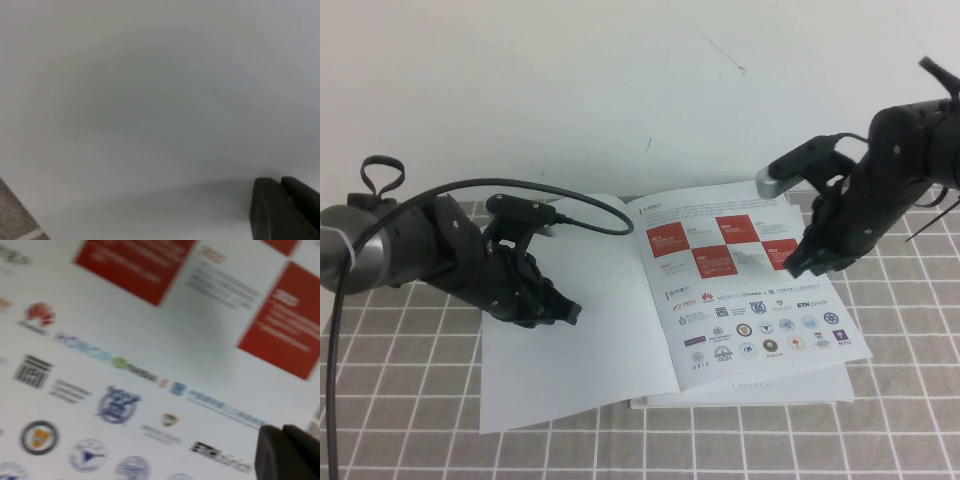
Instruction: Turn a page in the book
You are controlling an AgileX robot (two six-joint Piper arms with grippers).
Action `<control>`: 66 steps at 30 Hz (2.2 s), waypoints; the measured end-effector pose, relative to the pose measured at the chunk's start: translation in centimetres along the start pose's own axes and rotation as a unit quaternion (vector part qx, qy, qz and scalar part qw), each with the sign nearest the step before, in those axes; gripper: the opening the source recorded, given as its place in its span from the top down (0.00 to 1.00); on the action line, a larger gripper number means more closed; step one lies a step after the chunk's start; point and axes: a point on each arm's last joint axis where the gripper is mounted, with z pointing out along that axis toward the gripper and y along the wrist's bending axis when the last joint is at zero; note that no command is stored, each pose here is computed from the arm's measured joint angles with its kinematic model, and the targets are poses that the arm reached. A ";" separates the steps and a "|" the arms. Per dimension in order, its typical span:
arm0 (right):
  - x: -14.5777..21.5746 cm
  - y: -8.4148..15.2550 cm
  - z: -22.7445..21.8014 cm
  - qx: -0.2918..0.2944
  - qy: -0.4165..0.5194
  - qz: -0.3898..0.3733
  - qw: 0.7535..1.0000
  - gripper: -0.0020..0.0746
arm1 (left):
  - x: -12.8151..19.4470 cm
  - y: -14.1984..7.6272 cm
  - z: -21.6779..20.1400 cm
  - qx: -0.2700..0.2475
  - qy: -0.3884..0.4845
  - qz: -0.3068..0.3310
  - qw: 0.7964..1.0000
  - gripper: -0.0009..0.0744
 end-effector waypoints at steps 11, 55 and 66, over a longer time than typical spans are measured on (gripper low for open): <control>2.4 -5.8 -0.5 0.011 0.005 0.069 0.998 0.98 | 0.4 3.1 3.3 -0.002 0.027 -0.043 0.999 0.99; 8.2 1.6 -29.8 0.093 -0.317 -0.029 0.943 0.98 | -5.9 -1.9 -25.8 0.041 -0.227 0.053 0.972 0.99; 20.0 7.5 -30.3 0.123 -0.388 -0.020 0.913 0.98 | 4.6 -6.2 -30.3 0.036 -0.309 0.047 0.949 0.99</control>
